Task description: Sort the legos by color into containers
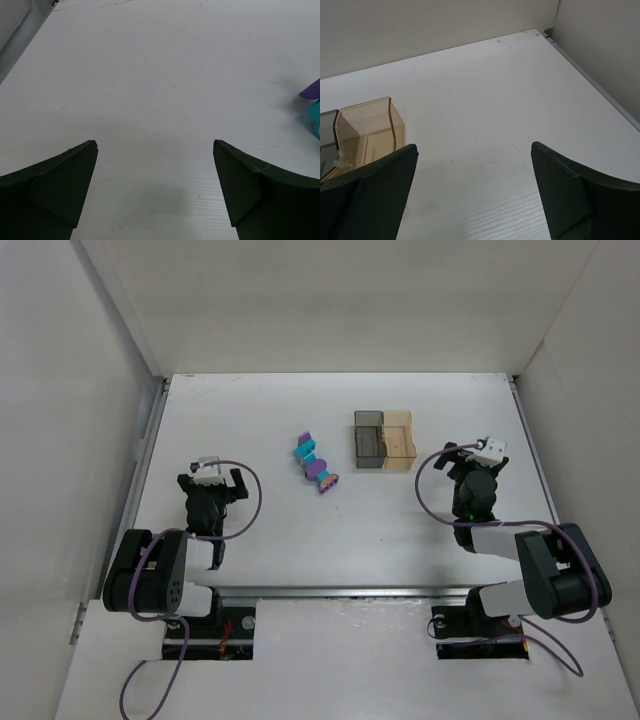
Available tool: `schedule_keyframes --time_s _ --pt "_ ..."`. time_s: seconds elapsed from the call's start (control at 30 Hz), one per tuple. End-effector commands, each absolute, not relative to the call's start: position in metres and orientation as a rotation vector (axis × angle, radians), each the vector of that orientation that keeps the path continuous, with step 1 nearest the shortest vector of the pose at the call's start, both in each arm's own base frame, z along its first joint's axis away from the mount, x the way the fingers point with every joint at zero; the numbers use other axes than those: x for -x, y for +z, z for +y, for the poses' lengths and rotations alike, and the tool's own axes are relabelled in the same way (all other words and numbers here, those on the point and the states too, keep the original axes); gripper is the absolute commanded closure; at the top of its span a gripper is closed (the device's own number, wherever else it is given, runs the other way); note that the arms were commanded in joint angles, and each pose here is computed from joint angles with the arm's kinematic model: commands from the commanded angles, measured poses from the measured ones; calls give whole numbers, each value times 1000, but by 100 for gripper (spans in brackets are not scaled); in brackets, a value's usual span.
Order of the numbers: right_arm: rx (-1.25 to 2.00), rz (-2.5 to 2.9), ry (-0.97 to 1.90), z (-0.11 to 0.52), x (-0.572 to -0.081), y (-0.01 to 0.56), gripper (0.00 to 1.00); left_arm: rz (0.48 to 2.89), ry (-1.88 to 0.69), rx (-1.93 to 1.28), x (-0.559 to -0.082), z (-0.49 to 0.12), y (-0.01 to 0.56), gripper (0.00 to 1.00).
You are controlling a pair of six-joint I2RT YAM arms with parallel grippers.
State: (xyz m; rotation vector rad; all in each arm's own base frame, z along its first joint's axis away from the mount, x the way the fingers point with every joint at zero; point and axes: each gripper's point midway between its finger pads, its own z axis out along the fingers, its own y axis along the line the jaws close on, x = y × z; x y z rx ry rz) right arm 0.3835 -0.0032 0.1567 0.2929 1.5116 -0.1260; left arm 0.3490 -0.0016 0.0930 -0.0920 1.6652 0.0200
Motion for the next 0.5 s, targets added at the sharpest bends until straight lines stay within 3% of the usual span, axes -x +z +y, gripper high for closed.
schedule_keyframes --time_s 0.0,0.3,0.33,0.37,0.47 --pt "-294 1418 -94 0 -390 186 0 1404 -5 111 -363 -2 164 0" --pt "-277 1404 -106 5 -386 190 0 1340 -57 -52 -358 -25 186 0" --pt "-280 1391 -102 7 -395 212 0 1529 -44 -154 -364 -32 151 0" --pt "-234 1502 -135 9 -395 206 0 1406 -157 -511 -380 -82 217 0" --pt "-172 1533 -140 17 -409 248 0 1458 -283 -1057 -368 -131 210 0"
